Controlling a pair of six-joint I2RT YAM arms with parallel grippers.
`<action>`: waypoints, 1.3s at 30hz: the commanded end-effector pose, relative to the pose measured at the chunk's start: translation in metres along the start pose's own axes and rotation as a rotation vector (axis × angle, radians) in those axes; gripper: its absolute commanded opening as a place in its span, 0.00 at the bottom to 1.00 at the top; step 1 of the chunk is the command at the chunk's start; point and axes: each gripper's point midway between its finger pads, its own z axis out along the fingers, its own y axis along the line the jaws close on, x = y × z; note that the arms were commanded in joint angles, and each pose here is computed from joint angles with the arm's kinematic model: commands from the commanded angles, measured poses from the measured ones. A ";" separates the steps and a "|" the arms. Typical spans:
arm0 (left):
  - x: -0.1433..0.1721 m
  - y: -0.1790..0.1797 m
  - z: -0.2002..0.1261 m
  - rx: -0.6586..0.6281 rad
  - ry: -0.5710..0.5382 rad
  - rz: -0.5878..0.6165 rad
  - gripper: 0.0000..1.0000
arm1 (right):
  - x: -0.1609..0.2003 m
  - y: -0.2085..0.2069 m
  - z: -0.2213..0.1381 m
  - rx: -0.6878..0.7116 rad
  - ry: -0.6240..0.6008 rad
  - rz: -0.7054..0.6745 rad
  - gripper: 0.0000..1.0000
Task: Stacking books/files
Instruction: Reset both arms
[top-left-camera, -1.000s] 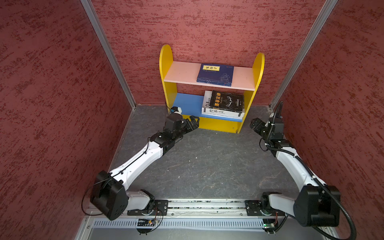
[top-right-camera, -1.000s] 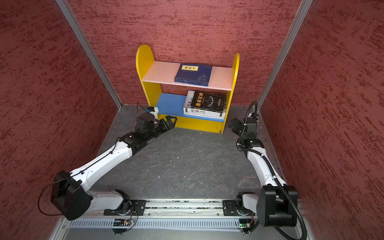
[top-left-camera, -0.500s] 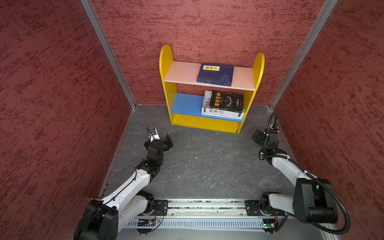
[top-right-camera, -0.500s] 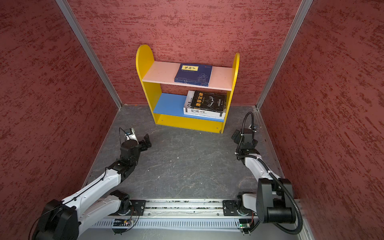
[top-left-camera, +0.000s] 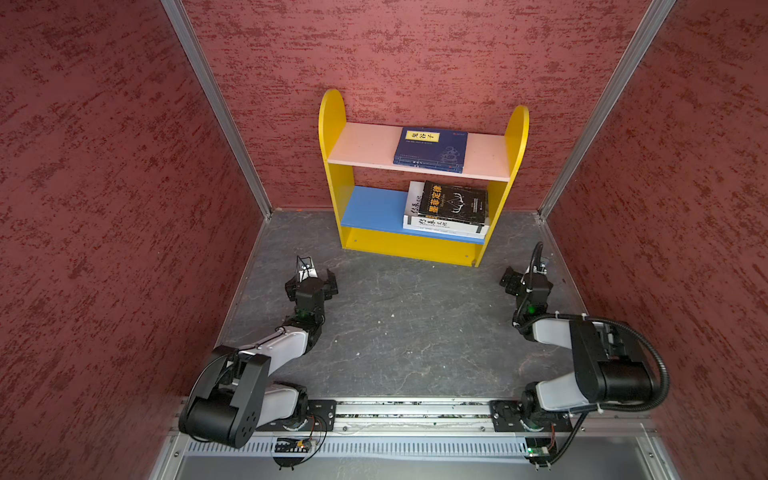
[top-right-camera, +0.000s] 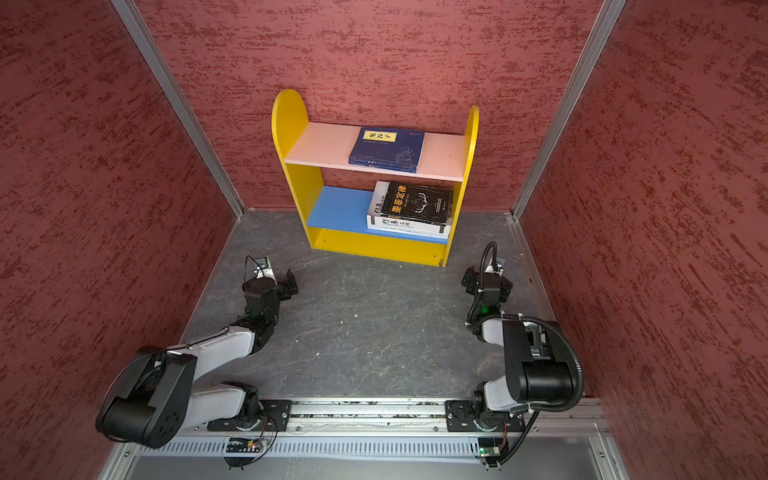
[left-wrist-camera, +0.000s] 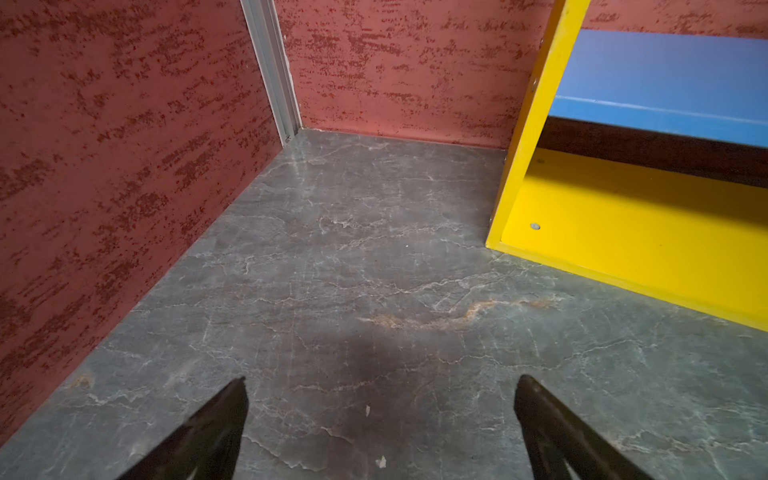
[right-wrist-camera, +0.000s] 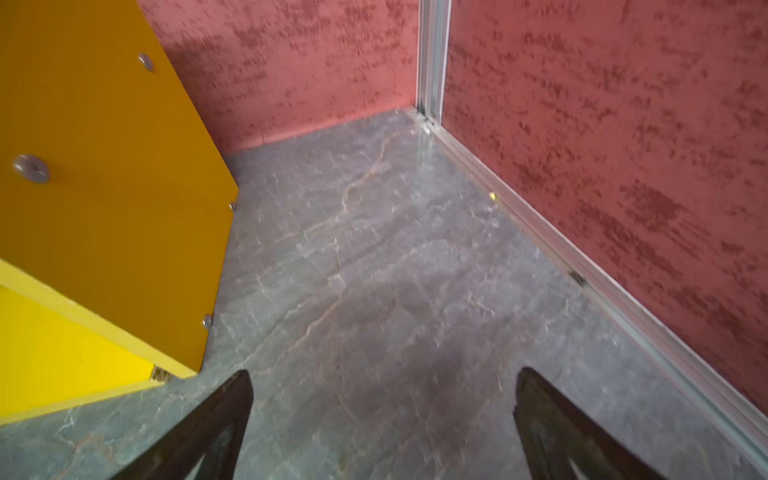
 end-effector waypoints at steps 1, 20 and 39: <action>-0.028 -0.004 0.009 0.016 -0.090 -0.009 0.99 | -0.031 0.013 -0.009 -0.086 -0.164 -0.015 0.99; -0.021 0.017 -0.024 0.152 -0.127 -0.145 0.99 | -0.024 0.008 -0.017 -0.099 -0.205 -0.007 0.99; -0.023 -0.001 0.006 0.265 -0.045 -0.147 0.99 | -0.023 0.008 -0.017 -0.098 -0.205 -0.008 0.99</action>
